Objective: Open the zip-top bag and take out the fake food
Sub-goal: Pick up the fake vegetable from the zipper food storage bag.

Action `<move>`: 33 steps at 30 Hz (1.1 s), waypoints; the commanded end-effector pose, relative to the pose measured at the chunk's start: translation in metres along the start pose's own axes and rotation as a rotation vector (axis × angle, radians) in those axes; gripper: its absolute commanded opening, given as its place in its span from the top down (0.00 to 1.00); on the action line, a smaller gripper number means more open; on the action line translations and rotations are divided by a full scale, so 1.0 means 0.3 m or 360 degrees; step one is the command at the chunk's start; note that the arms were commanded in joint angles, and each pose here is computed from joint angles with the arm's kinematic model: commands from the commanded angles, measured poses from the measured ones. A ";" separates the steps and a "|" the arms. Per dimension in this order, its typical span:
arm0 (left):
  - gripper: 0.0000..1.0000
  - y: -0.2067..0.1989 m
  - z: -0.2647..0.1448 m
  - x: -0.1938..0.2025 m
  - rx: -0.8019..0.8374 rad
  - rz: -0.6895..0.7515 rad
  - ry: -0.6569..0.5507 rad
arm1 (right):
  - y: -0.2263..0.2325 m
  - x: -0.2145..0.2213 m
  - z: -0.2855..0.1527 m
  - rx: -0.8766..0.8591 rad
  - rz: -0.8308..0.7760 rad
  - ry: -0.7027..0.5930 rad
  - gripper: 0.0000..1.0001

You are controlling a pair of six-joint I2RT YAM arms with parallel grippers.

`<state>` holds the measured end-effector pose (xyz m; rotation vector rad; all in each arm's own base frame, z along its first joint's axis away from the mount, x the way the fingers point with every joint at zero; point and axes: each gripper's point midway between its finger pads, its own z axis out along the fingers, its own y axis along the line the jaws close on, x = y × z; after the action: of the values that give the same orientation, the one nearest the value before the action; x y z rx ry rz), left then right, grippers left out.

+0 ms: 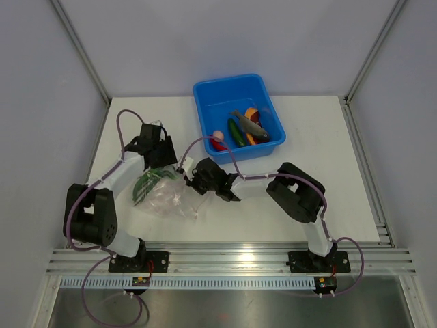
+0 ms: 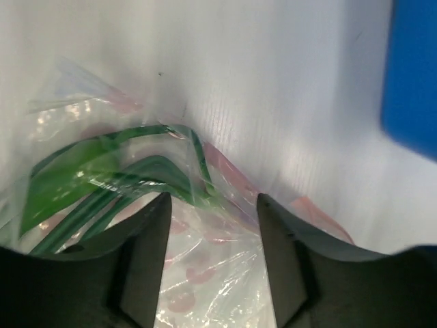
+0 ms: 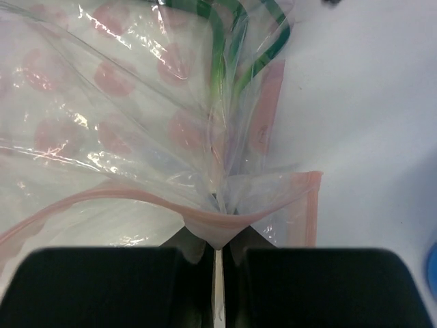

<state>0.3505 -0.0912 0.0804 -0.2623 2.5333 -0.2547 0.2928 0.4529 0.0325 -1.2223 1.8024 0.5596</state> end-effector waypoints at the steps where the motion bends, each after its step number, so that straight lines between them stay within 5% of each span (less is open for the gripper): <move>1: 0.40 0.053 -0.035 -0.082 -0.0071 -0.0112 -0.0202 | -0.016 -0.074 -0.053 0.0098 -0.0061 -0.0111 0.96; 8: 0.31 0.122 0.009 -0.060 -0.0010 -0.0350 -0.0125 | -0.020 -0.081 -0.062 0.0153 -0.0149 -0.0141 0.96; 10: 0.20 0.123 -0.006 -0.068 0.0053 -0.0395 -0.0172 | -0.017 -0.079 -0.058 0.0148 -0.0153 -0.0139 0.96; 11: 0.06 0.131 -0.016 -0.075 0.0034 -0.0407 -0.0210 | -0.014 -0.081 -0.057 0.0146 -0.0156 -0.0140 0.96; 13: 0.01 0.144 -0.067 -0.104 0.0016 -0.0398 -0.0343 | -0.011 -0.081 -0.056 0.0144 -0.0157 -0.0138 0.96; 20: 0.01 0.205 -0.160 -0.138 -0.0116 -0.0372 -0.0584 | -0.009 -0.074 -0.051 0.0137 -0.0160 -0.0129 0.96; 33: 0.01 0.256 0.006 -0.065 -0.0315 -0.0354 -0.0236 | -0.001 -0.101 -0.067 0.0121 -0.0150 -0.0162 0.96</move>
<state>0.3395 -0.0179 0.0600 -0.6292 2.4193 -0.1067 0.2890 0.4432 0.0346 -1.2372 1.7374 0.4596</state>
